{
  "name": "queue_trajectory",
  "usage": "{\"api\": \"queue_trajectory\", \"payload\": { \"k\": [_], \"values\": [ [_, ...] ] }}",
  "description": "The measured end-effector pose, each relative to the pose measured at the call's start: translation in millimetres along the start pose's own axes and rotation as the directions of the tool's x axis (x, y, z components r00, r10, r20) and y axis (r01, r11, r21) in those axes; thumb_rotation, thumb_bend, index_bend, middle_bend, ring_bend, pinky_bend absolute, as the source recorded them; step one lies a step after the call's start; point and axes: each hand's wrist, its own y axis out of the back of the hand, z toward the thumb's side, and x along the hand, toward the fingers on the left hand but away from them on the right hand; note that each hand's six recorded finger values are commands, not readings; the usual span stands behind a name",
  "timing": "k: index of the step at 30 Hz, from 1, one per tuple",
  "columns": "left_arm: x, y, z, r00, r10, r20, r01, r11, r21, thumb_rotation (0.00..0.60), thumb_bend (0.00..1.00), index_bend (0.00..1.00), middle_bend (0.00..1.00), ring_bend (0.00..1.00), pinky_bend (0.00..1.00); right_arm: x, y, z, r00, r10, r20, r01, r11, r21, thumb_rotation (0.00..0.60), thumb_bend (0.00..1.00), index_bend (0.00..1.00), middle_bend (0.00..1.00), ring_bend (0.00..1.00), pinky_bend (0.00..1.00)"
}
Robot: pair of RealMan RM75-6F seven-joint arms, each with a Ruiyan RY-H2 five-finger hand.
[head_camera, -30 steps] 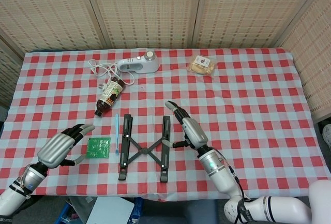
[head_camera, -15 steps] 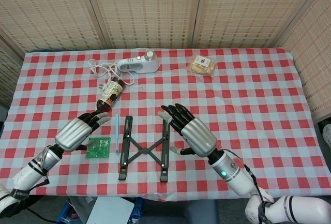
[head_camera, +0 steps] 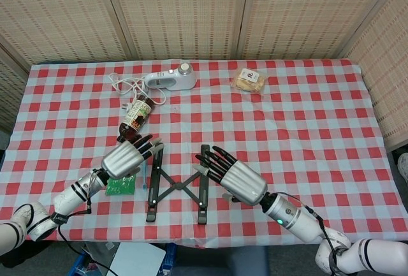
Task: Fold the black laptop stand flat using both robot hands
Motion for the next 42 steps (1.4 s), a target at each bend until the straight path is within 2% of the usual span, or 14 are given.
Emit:
{"api": "queue_trajectory", "payload": {
  "k": [6,15,32,42],
  "values": [
    [19.0,-14.5,4.7,0.999,0.01,0.037,-0.013,0.996,0.092,0.6,0.2,0.02,0.04,0.08,0.21,-3.4,-17.6,-3.9,1.0,0.024,-0.006,-0.023,0.996,0.09,0.6,0.0,0.0,0.0,0.0,0.0],
    [41.0,-32.1,19.0,0.997,0.007,0.078,-0.018,0.99,0.142,0.6,0.19,0.0,0.03,0.07,0.21,-12.7,-49.1,4.4,0.998,0.049,-0.041,-0.041,0.985,0.166,0.6,0.0,0.0,0.0,0.0,0.0],
    [53.7,-40.6,21.1,0.996,-0.015,0.087,0.0,0.986,0.165,0.6,0.19,0.0,0.02,0.07,0.21,-10.5,-54.7,-1.2,0.998,0.049,-0.05,-0.038,0.978,0.206,0.6,0.0,0.0,0.0,0.0,0.0],
    [58.0,-41.1,25.0,0.995,-0.019,0.093,0.005,0.989,0.145,0.6,0.19,0.0,0.02,0.07,0.21,-12.0,-71.5,-3.3,0.996,0.07,-0.056,-0.055,0.97,0.236,0.6,0.0,0.0,0.0,0.0,0.0]
  ]
}}
